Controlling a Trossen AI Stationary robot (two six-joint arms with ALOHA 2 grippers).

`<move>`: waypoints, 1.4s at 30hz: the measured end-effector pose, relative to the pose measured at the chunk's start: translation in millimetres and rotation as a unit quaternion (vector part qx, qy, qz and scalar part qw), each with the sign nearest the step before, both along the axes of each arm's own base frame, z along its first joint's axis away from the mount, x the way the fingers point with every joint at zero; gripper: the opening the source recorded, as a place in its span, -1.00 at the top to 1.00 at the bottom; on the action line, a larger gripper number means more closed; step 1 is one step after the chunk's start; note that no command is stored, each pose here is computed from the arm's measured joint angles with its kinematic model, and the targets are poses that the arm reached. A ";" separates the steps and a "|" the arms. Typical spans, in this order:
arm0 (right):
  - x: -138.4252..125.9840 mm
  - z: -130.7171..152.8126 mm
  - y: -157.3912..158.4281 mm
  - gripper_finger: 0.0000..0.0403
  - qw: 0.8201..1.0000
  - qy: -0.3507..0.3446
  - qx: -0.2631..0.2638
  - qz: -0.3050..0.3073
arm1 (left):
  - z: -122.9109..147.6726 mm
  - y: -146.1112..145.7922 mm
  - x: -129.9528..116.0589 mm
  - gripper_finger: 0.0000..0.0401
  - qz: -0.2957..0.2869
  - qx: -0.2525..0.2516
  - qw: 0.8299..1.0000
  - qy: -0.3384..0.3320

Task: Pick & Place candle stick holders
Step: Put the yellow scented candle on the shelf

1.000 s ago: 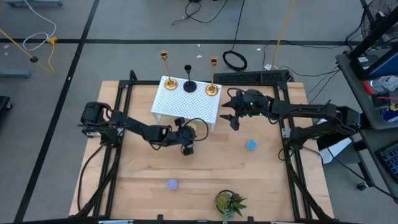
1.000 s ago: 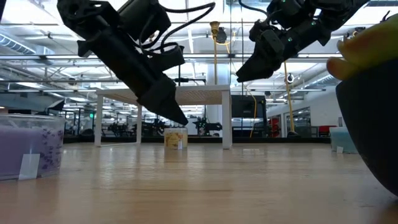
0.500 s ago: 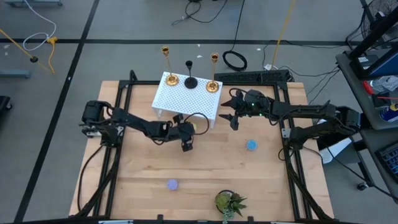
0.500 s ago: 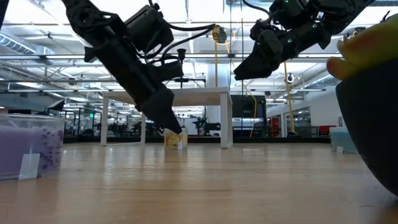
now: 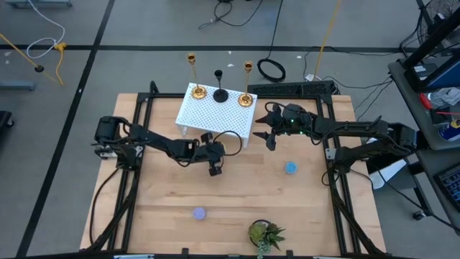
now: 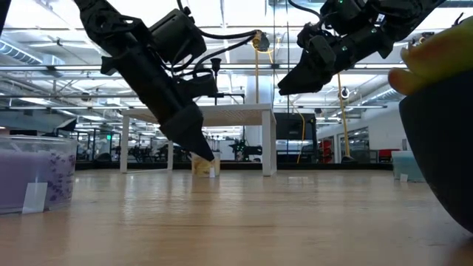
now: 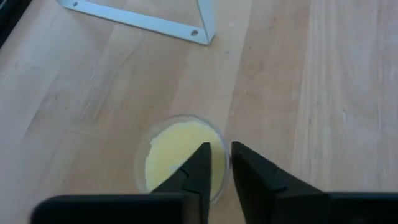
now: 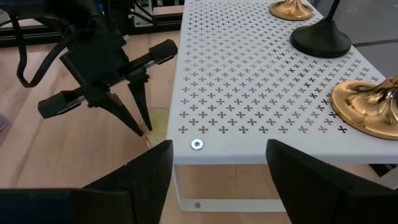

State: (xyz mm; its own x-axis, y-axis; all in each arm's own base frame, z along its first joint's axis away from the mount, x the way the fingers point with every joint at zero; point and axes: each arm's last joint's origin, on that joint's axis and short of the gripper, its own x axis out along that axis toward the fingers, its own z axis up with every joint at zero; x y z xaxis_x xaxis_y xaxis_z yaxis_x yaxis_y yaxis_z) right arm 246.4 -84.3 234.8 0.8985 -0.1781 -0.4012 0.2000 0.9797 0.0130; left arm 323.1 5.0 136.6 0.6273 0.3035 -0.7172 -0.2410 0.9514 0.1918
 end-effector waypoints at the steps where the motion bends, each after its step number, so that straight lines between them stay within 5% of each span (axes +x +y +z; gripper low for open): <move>1: 0.0 0.0 0.0 -0.26 1.000 0.000 0.000 0.000 | 0.0 0.0 0.1 0.77 0.002 -0.002 1.000 -0.001; 5: 0.0 0.0 0.0 -0.26 1.000 0.000 0.000 0.000 | 0.4 -0.6 0.3 0.95 0.013 -0.015 1.000 -0.008; 15: 0.0 0.0 -0.1 -0.26 1.000 0.000 0.000 0.000 | 14.1 -21.7 -3.1 0.96 -0.008 -0.079 0.996 -0.038; 26: 0.5 1.3 -0.3 -0.26 1.000 -0.007 -0.002 0.000 | 93.3 -46.8 -42.3 0.98 -0.048 -0.094 0.987 -0.122; 35: 1.0 2.5 -0.4 -0.26 1.000 -0.014 -0.002 -0.001 | 144.9 -6.1 -99.0 0.98 -0.007 0.033 0.991 -0.128; 42: 1.5 4.0 -0.6 -0.26 1.000 -0.021 -0.004 -0.001 | 151.4 44.5 -121.9 0.98 0.061 0.031 0.992 -0.108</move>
State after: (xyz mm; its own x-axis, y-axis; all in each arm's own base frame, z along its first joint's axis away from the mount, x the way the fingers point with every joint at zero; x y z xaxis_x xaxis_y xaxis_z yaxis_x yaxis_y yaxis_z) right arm 248.0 -84.9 238.7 0.9141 -0.1837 -0.3615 0.2022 0.9793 0.0137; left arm 201.2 49.5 288.0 0.7200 0.4256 -0.5481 -0.3954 0.9007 0.1800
